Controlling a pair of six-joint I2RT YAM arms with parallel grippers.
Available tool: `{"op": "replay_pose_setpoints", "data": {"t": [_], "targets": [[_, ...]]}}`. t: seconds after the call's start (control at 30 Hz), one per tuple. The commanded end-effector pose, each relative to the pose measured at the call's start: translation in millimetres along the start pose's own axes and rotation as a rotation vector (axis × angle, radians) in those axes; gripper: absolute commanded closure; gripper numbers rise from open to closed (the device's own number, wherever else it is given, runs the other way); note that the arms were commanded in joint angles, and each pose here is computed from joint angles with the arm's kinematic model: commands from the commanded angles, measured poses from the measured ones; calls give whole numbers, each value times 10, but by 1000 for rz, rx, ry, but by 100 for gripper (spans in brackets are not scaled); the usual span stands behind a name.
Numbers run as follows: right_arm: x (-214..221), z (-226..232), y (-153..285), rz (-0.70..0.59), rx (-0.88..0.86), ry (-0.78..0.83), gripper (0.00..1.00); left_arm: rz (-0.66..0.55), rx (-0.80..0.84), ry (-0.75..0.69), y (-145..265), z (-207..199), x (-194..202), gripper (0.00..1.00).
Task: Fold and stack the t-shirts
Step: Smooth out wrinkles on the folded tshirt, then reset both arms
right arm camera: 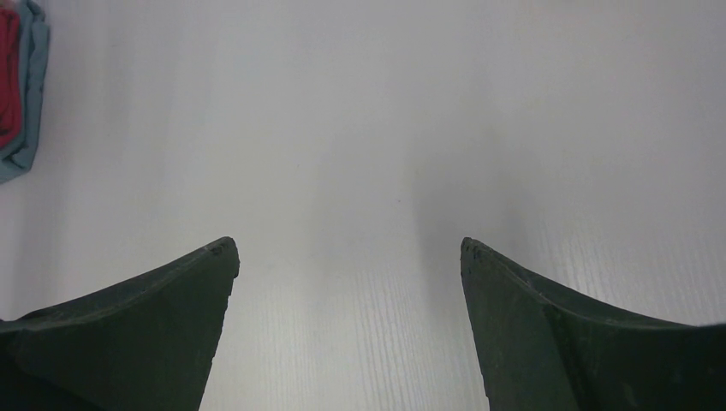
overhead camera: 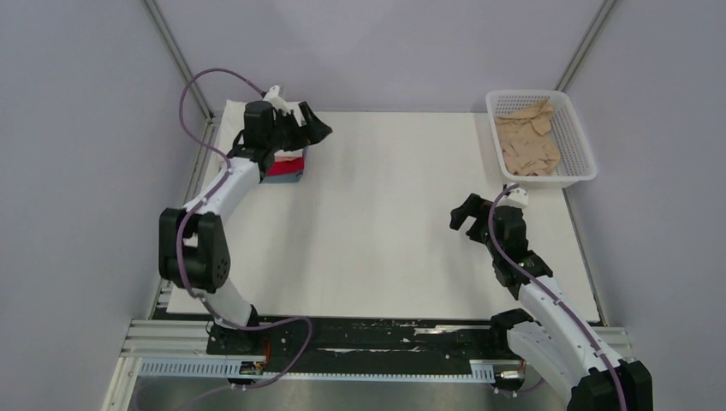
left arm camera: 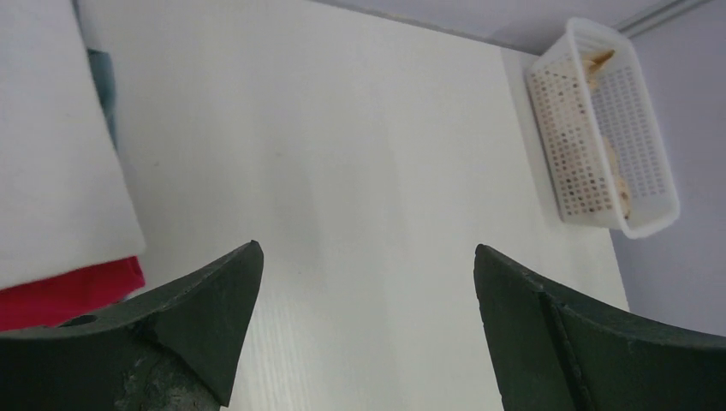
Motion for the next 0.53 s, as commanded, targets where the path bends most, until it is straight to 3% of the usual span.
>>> {"op": "replay_pose_setpoints", "data": {"t": [0.0,0.1,0.3,0.5], "targets": [[-146,31,73,-65,-9,-27,0,-153,-15,-130,701,-547,20,0],[-160,27,100,-76,-2,-49,0,-221,-97,-118,1102,-636,203,0],[-167,18,152,-90,-9,-50,0,-231,-290,-47,1585,-332,675,0],[-207,3,185,-106,7,-47,0,-247,-287,-41,1872,-194,946,0]]}}
Point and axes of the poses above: each gripper's point midway between its finger pads, its own y axis back along the fingers, its own z axis along the line the jaws close on, x = y × z, the point moved 7 cm from there along y, back along the fingers, and after that the axes turned 4 degrees about y, right-handed, at the moved point
